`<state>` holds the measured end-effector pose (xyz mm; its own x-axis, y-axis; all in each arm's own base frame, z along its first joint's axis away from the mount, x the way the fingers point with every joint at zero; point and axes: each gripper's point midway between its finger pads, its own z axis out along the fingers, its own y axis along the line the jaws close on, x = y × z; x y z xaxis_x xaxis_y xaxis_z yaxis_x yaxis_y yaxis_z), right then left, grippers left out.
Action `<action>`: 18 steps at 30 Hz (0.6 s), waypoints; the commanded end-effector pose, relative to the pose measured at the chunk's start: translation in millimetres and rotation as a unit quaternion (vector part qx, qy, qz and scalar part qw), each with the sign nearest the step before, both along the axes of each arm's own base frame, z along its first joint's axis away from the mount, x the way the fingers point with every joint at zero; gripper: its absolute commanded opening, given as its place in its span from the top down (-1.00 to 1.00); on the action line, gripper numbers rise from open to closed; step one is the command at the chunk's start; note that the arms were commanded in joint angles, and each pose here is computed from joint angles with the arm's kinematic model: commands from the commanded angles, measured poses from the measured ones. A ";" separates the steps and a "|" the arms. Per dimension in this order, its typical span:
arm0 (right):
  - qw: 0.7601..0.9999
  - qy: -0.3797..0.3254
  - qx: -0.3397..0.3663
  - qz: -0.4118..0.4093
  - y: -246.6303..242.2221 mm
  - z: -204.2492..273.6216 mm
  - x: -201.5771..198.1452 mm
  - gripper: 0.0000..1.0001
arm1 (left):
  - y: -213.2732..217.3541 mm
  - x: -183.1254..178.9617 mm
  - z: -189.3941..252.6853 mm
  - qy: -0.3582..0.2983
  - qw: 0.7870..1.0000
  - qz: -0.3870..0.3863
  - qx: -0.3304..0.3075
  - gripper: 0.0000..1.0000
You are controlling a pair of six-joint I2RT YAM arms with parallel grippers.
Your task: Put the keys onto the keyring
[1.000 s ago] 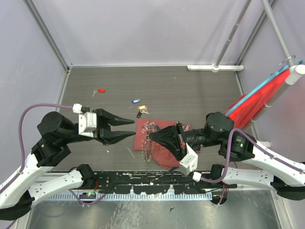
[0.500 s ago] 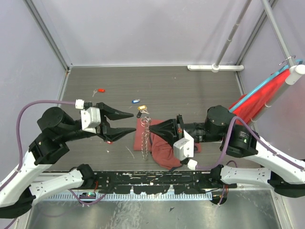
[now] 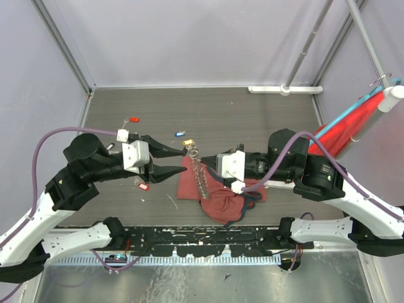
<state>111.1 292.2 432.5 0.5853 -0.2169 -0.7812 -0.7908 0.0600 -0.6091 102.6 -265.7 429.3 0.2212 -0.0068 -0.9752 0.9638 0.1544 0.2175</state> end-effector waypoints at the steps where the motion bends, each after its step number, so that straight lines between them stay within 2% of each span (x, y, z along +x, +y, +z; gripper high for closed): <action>1: 0.999 0.034 0.021 -0.021 -6.5 15.2 0.1 0.99 | -6.0 -2.8 2.3 -0.002 1.000 -0.012 0.007 0.07; 7: 0.997 0.060 0.024 -0.049 -6.5 15.4 7.4 0.99 | -15.0 -2.3 -1.0 -0.012 1.000 -0.007 0.016 0.11; 18: 0.997 0.064 -0.009 -0.047 -3.2 1.4 8.1 0.99 | -30.2 -4.0 -16.0 -0.025 0.999 -0.010 0.048 0.23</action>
<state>118.8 289.4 402.1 0.4301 -0.3499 -0.8322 -0.8714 0.0798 -0.4840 98.0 -295.5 402.8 0.2289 0.0828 -0.9699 0.9664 0.1000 0.2367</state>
